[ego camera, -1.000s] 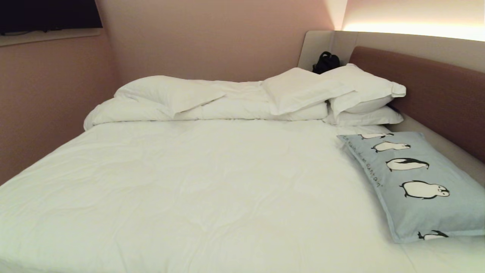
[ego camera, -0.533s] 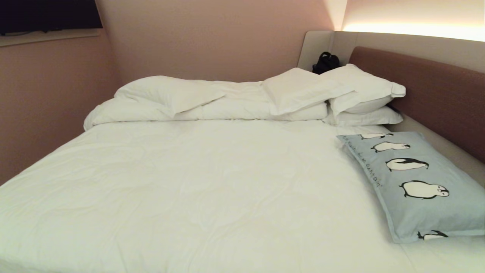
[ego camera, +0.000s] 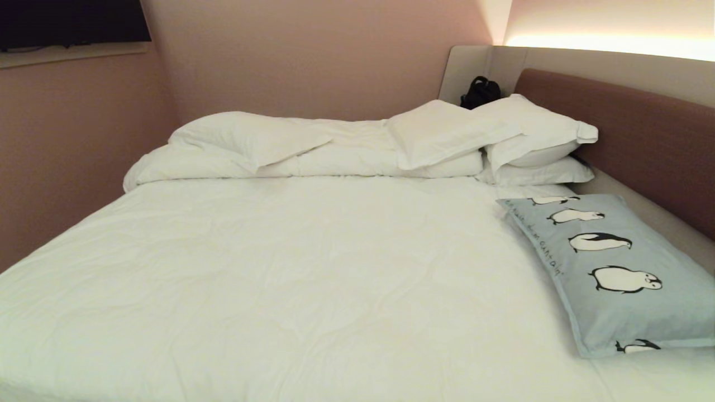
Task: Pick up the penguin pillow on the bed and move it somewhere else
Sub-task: Pick up the pillow
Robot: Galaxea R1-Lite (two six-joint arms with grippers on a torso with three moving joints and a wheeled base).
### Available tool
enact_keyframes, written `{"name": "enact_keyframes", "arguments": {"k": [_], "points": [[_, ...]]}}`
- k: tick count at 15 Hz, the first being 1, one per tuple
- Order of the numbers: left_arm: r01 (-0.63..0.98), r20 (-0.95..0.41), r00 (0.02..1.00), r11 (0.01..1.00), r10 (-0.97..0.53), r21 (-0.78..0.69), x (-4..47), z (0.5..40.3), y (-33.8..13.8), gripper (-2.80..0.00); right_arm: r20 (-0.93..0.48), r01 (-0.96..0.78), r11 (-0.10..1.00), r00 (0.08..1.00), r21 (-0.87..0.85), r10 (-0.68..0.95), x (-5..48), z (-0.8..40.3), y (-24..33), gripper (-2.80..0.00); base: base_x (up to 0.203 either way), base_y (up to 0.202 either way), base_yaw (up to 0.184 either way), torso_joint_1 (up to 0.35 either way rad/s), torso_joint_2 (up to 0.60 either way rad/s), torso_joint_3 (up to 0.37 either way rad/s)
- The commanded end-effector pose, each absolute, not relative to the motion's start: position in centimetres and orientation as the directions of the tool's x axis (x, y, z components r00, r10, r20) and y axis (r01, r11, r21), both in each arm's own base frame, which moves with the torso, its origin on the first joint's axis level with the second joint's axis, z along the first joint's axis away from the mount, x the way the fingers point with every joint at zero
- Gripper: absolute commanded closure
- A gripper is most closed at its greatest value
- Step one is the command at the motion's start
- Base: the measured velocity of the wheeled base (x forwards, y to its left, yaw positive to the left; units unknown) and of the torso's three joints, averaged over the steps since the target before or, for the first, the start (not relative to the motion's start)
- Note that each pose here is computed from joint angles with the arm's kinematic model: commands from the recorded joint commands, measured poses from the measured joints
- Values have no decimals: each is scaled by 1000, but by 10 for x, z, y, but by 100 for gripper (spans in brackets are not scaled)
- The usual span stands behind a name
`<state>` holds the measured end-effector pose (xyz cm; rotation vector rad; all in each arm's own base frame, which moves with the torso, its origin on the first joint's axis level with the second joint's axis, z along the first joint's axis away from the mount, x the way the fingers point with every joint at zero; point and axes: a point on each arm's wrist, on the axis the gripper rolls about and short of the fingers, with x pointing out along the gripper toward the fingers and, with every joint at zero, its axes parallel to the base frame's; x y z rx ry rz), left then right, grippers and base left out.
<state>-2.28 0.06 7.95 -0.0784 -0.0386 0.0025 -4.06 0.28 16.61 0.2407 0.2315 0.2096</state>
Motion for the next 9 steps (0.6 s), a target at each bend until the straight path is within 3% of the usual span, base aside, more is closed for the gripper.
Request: {"name": "enact_keyframes", "arguments": {"k": [1,6,9], "points": [[-1,40,999,997,5,-80,-23,80,1,0,-183,-168,955,959,244,216,-44,156,3,0,0,0,0,0,0,0],[-1,40,999,997,5,-80,-23,80,1,0,45,-94,983,995,160,88,-62,151,0,0,0,0,0,0,0,0],[-1,40,999,997,5,-79,-23,80,1,0,85,-51,997,995,65,45,-66,147,0,0,0,0,0,0,0,0]]}}
